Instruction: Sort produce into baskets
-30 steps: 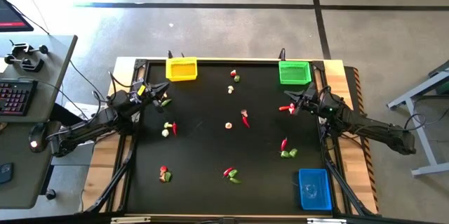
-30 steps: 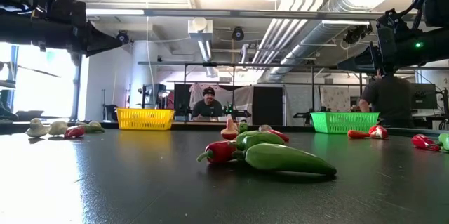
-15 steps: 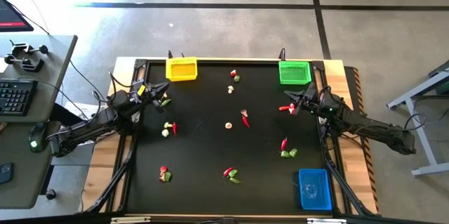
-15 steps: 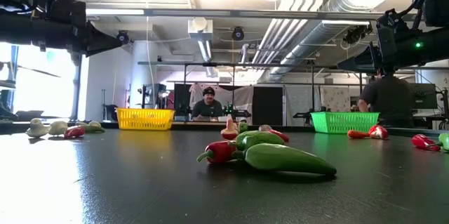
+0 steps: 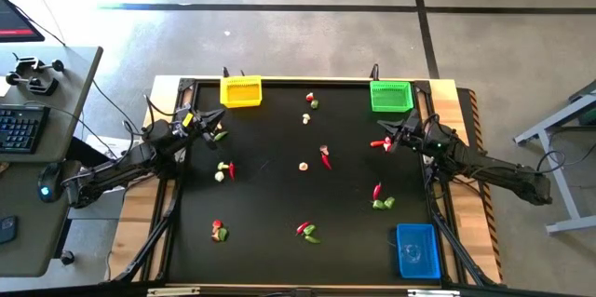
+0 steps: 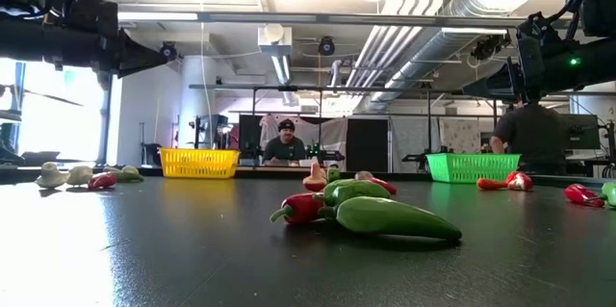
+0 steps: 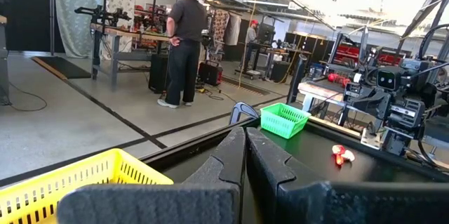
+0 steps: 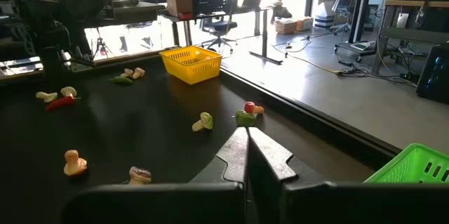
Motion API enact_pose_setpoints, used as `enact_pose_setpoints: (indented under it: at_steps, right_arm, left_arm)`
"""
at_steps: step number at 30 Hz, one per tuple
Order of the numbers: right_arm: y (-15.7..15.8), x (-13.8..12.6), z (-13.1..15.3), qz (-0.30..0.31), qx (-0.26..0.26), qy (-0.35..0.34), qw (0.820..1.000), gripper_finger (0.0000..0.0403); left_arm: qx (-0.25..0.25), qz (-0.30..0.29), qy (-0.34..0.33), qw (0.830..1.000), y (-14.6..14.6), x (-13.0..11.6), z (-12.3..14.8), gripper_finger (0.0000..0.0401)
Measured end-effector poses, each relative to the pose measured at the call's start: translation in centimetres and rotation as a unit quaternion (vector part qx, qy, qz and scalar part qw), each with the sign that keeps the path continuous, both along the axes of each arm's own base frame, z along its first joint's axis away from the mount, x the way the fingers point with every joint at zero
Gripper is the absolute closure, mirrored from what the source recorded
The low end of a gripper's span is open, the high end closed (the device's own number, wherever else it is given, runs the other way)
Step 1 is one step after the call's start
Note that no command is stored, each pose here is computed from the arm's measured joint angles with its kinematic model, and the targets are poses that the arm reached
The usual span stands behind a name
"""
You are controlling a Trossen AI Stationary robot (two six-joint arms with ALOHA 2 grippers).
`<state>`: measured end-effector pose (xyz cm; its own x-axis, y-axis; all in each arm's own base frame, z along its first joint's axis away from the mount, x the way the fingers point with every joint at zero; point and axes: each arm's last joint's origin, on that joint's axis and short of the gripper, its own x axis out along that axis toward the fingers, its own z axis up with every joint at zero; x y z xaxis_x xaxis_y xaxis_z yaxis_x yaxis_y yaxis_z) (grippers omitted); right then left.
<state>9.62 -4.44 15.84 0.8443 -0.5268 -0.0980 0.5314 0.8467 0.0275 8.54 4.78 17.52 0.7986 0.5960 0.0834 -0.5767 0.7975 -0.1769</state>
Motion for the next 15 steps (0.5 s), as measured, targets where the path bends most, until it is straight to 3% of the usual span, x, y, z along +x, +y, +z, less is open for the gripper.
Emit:
enact_pose_setpoints:
  at_steps: [15]
  right_arm:
    - [0.00, 0.00, -0.01, 0.000, 0.000, 0.000, 1.000, 0.0403]
  left_arm:
    - [0.002, -0.006, -0.004, 1.000, -0.03, 0.01, 0.09, 0.0401]
